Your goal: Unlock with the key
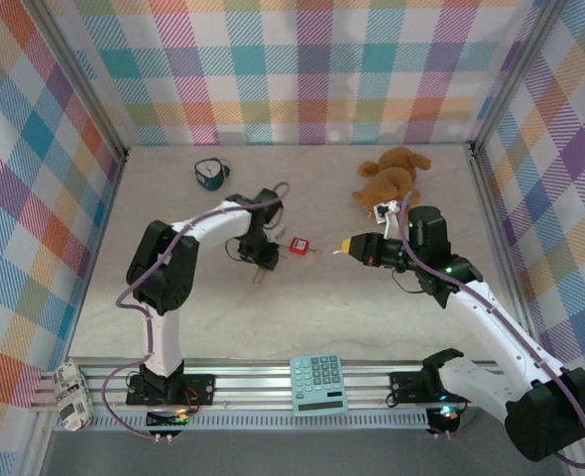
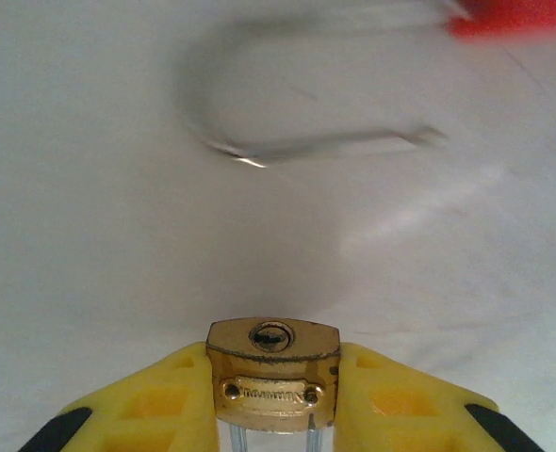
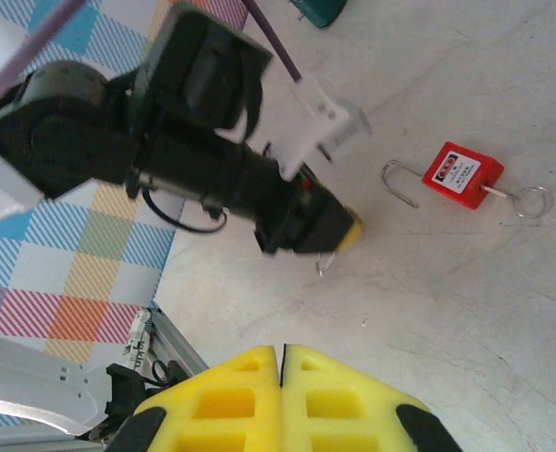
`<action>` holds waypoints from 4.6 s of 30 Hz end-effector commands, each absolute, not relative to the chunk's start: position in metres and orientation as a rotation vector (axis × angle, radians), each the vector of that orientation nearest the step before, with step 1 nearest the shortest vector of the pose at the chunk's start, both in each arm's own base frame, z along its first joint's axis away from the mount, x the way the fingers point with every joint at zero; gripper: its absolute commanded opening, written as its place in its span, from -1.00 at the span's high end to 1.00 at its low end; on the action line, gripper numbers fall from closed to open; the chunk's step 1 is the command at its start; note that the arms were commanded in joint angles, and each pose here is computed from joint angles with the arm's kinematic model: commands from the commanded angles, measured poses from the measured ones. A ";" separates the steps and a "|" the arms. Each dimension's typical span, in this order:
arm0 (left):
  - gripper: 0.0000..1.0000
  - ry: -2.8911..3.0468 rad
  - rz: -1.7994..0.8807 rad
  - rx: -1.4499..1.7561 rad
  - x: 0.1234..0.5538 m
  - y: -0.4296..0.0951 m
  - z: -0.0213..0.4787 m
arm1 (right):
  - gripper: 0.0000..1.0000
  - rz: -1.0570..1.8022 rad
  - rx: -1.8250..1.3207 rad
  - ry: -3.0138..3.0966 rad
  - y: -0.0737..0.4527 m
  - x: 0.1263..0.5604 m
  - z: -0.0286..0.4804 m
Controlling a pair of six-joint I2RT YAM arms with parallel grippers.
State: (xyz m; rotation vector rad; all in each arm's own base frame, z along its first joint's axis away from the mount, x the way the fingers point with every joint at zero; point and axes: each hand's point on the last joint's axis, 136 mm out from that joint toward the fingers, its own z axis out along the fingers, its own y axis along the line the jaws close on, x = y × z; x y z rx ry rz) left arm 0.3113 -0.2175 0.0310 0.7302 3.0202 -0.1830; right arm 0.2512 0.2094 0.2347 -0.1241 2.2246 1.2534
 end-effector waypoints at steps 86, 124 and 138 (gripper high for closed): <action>0.42 2.606 -0.144 1.052 0.270 -0.270 0.059 | 0.94 1.156 -0.123 2.238 0.188 0.239 0.210; 0.53 1.797 -0.267 1.170 0.217 -0.340 0.152 | 0.96 1.171 -0.175 2.304 0.227 0.228 0.196; 0.54 1.825 -0.234 1.166 0.221 -0.337 0.140 | 0.96 1.201 -0.167 2.324 0.235 0.231 0.197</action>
